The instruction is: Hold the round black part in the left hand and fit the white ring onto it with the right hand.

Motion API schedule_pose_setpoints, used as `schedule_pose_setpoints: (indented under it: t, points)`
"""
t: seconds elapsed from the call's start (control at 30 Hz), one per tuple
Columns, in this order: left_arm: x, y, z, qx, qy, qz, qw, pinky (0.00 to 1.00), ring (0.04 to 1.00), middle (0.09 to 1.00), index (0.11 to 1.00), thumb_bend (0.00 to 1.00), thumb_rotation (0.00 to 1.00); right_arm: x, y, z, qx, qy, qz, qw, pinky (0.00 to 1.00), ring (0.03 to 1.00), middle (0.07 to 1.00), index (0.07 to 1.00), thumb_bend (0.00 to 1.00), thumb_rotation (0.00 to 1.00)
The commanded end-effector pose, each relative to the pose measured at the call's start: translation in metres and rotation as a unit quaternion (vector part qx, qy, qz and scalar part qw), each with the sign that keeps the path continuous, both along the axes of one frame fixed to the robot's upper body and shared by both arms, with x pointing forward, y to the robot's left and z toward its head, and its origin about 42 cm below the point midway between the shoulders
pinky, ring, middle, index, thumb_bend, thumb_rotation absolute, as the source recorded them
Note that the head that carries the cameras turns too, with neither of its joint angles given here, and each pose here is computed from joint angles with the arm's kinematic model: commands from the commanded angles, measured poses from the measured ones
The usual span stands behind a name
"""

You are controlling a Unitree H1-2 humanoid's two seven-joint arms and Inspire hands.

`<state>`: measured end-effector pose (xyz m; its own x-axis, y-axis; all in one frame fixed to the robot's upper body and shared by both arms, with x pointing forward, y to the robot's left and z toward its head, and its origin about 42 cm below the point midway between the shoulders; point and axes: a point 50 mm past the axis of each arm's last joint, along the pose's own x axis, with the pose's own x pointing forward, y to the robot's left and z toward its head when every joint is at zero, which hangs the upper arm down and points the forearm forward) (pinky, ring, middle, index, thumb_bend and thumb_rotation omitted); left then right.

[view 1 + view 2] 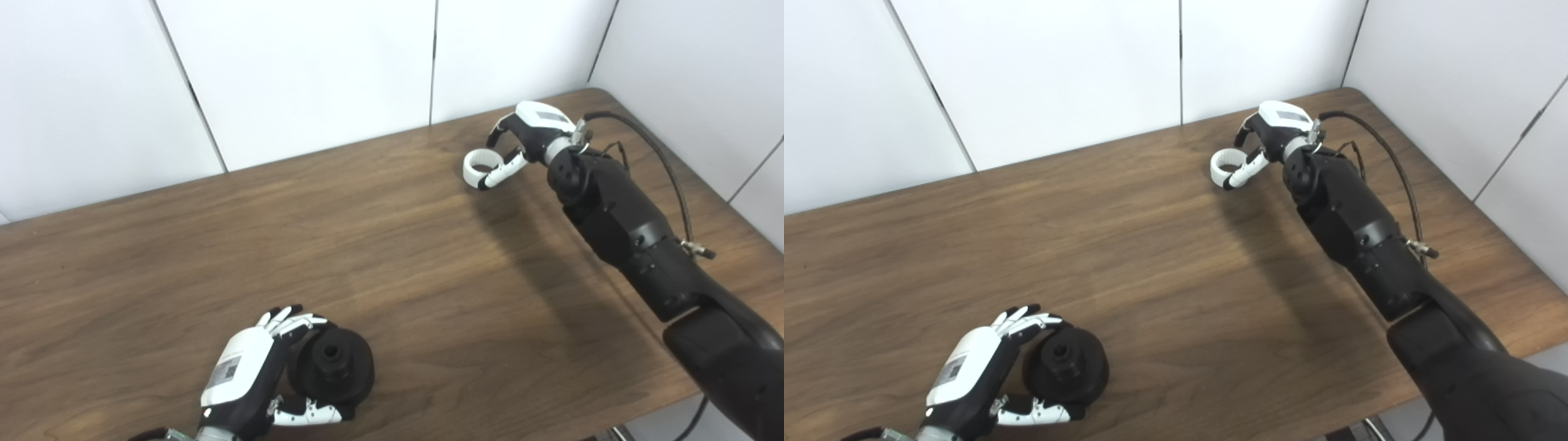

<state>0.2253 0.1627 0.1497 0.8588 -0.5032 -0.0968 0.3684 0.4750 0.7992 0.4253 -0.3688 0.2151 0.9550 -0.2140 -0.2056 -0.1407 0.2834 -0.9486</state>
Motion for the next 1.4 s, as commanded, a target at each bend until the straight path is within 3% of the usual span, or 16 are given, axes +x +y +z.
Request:
schedule_pose_setpoints:
  t: [0.0, 1.13, 1.33, 1.37]
  points:
    - [0.0, -0.003, 0.01, -0.005, -0.022, -0.001, 1.0, 1.0, 0.94, 0.829, 0.484, 0.52, 0.06, 0.007, -0.005, 0.024, -0.019, -0.039, 0.007, 0.999, 0.87, 0.923, 0.855, 0.678, 0.87, 0.33]
    - [-0.001, -0.007, 0.014, -0.01, -0.022, 0.0, 1.0, 1.0, 0.943, 0.822, 0.483, 0.52, 0.06, 0.01, 0.003, 0.014, -0.015, -0.028, 0.026, 0.999, 0.88, 0.915, 0.831, 0.644, 0.86, 0.34]
    - [-0.001, -0.008, 0.015, -0.006, -0.022, -0.001, 1.0, 1.0, 0.943, 0.821, 0.483, 0.52, 0.06, 0.009, 0.004, 0.014, -0.01, -0.034, 0.028, 0.999, 0.89, 0.916, 0.829, 0.593, 0.78, 0.27]
    - [-0.001, -0.008, 0.015, -0.007, -0.022, -0.001, 1.0, 1.0, 0.943, 0.822, 0.483, 0.52, 0.06, 0.009, 0.004, 0.014, -0.01, -0.037, 0.029, 0.999, 0.89, 0.918, 0.83, 0.543, 0.66, 0.21]
